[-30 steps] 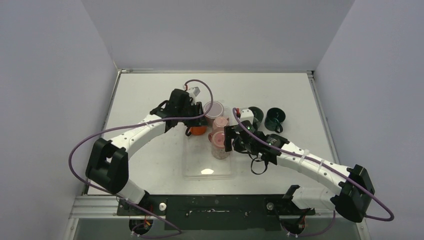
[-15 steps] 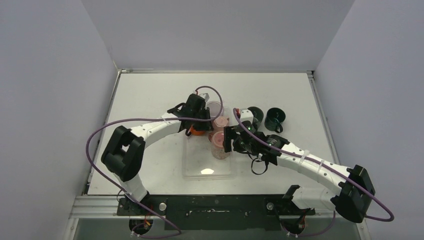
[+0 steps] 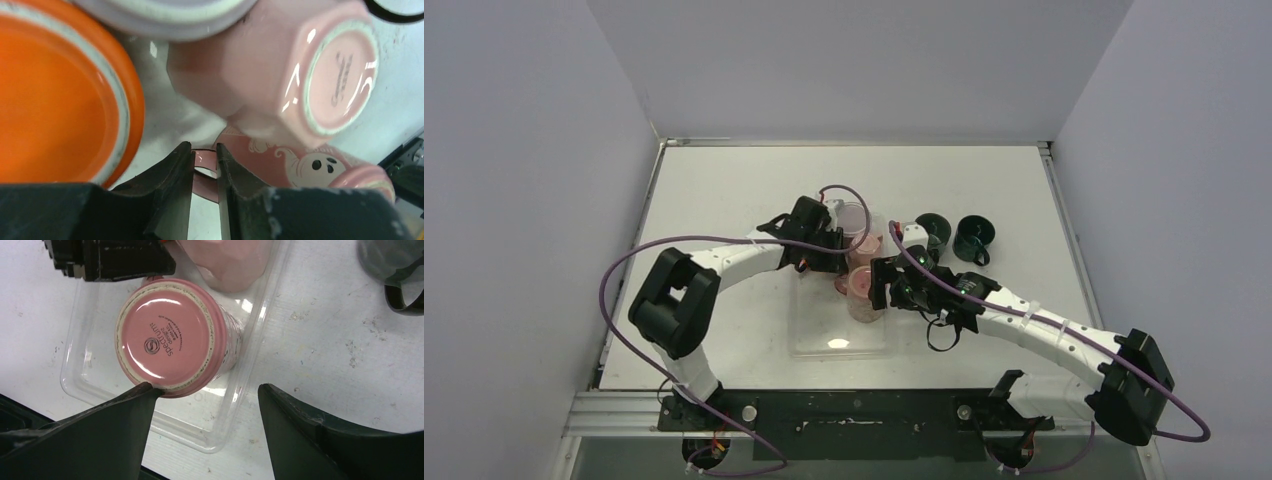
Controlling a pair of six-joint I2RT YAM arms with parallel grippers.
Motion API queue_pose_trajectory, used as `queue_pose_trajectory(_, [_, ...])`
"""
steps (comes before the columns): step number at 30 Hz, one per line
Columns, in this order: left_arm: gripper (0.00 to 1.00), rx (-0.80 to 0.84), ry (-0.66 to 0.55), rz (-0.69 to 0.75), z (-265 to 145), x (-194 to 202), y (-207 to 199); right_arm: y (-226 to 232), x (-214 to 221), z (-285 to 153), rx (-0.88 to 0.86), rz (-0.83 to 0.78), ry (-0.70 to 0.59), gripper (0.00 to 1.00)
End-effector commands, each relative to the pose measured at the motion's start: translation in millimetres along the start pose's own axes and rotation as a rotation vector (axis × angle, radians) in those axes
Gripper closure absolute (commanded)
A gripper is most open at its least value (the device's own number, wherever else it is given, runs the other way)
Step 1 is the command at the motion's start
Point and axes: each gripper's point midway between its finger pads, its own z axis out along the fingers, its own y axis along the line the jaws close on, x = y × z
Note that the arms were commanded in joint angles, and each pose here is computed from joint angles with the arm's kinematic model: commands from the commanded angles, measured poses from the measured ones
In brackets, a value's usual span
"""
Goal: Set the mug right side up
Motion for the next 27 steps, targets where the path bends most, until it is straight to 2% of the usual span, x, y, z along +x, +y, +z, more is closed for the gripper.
queue_pose_trajectory(1, [0.78,0.136,-0.030,0.029,-18,4,-24,3,-8,3,-0.012,0.017,-0.034,0.25])
queue_pose_trajectory(7, [0.77,0.168,-0.017,0.030,-26,26,-32,-3,-8,8,0.031,0.016,-0.026,0.25])
queue_pose_trajectory(14, [0.72,0.127,-0.078,0.035,-53,36,-22,-7,-8,14,0.068,0.014,-0.012,0.26])
queue_pose_trajectory(18, [0.65,0.119,-0.133,0.047,-71,36,-21,-4,-13,14,0.058,0.016,-0.022,0.26])
queue_pose_trajectory(20, [0.57,0.125,-0.157,0.075,-79,36,-21,1,-20,10,0.036,0.028,-0.037,0.26])
queue_pose_trajectory(25, [0.48,0.152,-0.174,0.184,-96,40,-25,14,-48,-9,-0.045,0.102,-0.099,0.24])
queue_pose_trajectory(27, [0.40,0.186,-0.191,0.249,-103,41,-31,13,-56,-15,-0.054,0.122,-0.113,0.24])
